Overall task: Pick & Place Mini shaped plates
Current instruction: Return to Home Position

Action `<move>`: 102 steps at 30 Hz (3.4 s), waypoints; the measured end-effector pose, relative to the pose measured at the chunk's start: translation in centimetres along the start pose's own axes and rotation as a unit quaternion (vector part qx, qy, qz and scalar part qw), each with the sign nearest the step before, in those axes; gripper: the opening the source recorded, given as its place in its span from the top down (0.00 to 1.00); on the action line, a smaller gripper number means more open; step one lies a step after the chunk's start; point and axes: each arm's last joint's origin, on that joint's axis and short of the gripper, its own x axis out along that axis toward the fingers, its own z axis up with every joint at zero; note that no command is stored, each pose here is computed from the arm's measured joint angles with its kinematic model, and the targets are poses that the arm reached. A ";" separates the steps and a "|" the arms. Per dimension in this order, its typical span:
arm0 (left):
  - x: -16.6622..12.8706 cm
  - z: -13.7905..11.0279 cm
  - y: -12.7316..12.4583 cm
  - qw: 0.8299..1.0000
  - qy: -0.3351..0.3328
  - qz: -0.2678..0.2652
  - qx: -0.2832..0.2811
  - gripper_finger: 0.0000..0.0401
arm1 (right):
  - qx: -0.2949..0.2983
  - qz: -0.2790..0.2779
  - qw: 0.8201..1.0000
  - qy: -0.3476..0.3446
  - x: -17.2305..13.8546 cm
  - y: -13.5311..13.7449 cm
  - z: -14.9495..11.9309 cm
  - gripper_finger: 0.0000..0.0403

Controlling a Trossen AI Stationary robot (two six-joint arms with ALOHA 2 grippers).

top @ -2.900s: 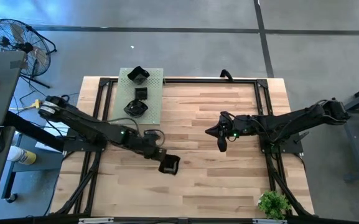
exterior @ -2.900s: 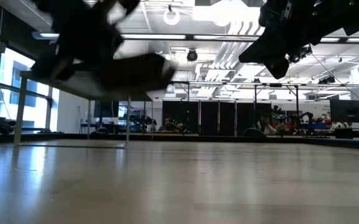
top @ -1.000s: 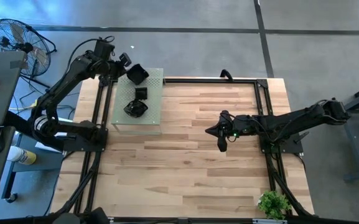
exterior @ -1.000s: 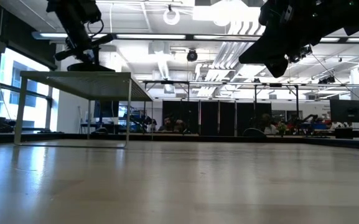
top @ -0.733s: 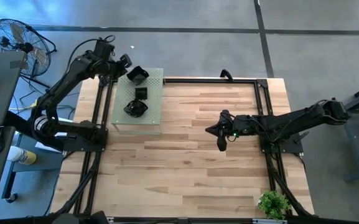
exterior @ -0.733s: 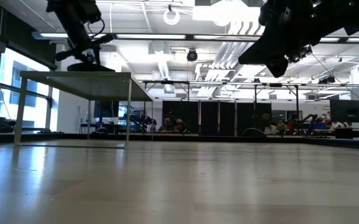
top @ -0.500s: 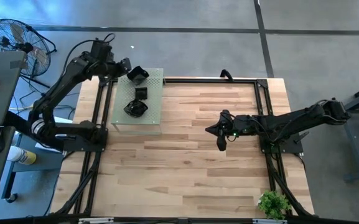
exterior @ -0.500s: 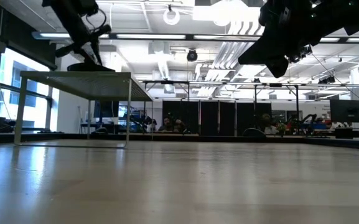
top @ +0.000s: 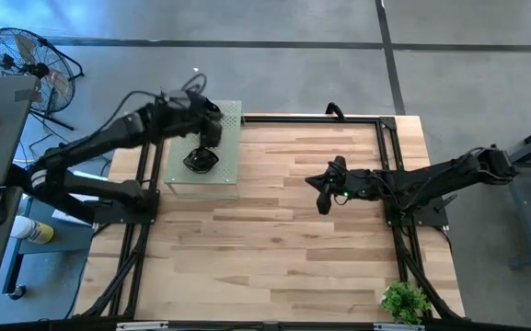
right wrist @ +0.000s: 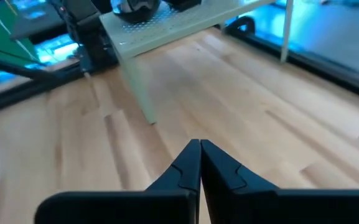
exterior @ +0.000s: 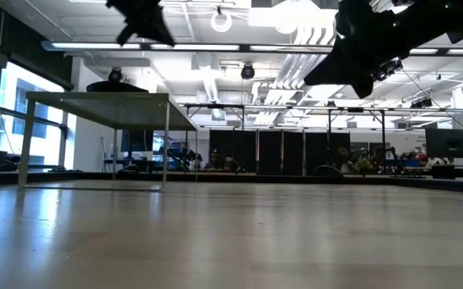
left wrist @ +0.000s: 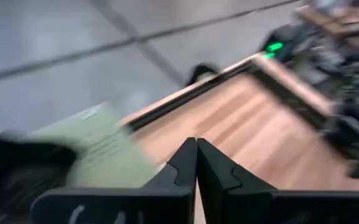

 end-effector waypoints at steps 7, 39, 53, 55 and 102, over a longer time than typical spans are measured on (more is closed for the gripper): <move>1.4 -3.1 -3.9 0.989 -0.077 -0.122 0.039 1.00 | -0.061 -0.013 0.998 -0.001 0.0 -0.1 0.0 0.98; 1.1 -5.7 -3.5 0.974 -0.129 -0.169 0.084 1.00 | -0.082 0.065 0.975 -0.197 -7.0 -3.3 0.9 0.99; 1.6 -6.7 -3.5 0.959 -0.155 -0.209 0.109 1.00 | -0.028 0.095 0.946 -0.307 -8.1 -5.8 -4.0 0.99; 1.9 -7.6 -3.3 0.957 -0.153 -0.220 0.111 1.00 | -0.027 0.092 0.952 -0.290 -7.8 -5.9 -4.3 0.98; -3.4 -16.3 5.5 0.957 -0.276 -0.058 0.066 1.00 | -0.038 0.024 0.958 -0.283 -7.6 -6.3 -4.6 0.98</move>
